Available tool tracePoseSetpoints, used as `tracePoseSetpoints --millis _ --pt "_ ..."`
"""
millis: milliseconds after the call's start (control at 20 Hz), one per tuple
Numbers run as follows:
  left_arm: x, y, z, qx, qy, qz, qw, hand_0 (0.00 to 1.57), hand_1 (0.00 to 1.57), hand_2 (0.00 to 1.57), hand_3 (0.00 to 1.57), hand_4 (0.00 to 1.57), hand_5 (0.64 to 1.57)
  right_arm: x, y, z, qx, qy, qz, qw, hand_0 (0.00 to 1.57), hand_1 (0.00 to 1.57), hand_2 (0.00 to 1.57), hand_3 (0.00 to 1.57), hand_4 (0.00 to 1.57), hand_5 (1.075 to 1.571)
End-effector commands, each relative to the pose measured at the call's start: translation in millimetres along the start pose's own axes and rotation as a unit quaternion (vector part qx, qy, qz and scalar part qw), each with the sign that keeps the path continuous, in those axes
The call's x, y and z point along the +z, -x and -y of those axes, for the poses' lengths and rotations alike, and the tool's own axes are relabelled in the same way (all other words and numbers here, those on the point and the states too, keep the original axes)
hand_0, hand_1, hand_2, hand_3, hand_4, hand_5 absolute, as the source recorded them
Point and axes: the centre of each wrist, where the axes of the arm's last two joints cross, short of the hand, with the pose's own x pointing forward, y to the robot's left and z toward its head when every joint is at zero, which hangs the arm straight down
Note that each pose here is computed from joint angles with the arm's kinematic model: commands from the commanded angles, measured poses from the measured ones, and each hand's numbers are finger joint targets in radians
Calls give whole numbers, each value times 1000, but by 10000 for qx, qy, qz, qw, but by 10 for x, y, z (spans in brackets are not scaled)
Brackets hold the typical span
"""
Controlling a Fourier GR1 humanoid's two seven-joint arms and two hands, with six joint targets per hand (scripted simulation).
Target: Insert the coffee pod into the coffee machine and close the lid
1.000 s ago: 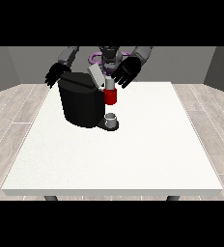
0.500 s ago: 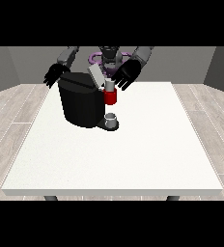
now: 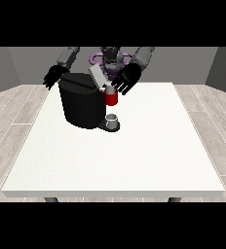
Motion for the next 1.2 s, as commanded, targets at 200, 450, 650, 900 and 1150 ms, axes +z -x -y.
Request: tracePoseSetpoints --millis 200,450,650,900,1150 --pt "8 57 -189 32 -3 17 10000 1204 1204 1226 1089 463 1571 -163 -270 -52 8 5 102 9999 0 0 0 0 437 1571" --pt "29 82 23 -186 133 21 9997 1118 1118 1158 990 442 1571 2 -5 9 -44 136 -159 9998 0 0 0 0 366 1571" --pt "-2 8 136 -181 186 3 9997 1066 1066 1116 945 380 1571 -104 -73 26 -84 211 12 9997 0 0 0 0 401 1571" --pt "-3 -19 282 -256 150 11 9996 1064 1064 1117 952 360 1571 34 38 -34 -31 202 -203 9996 0 0 0 0 434 1571" --pt "6 0 121 -628 531 230 9964 0 0 378 112 0 1571 -58 -12 109 -9 67 -103 9999 0 0 0 0 459 1571"
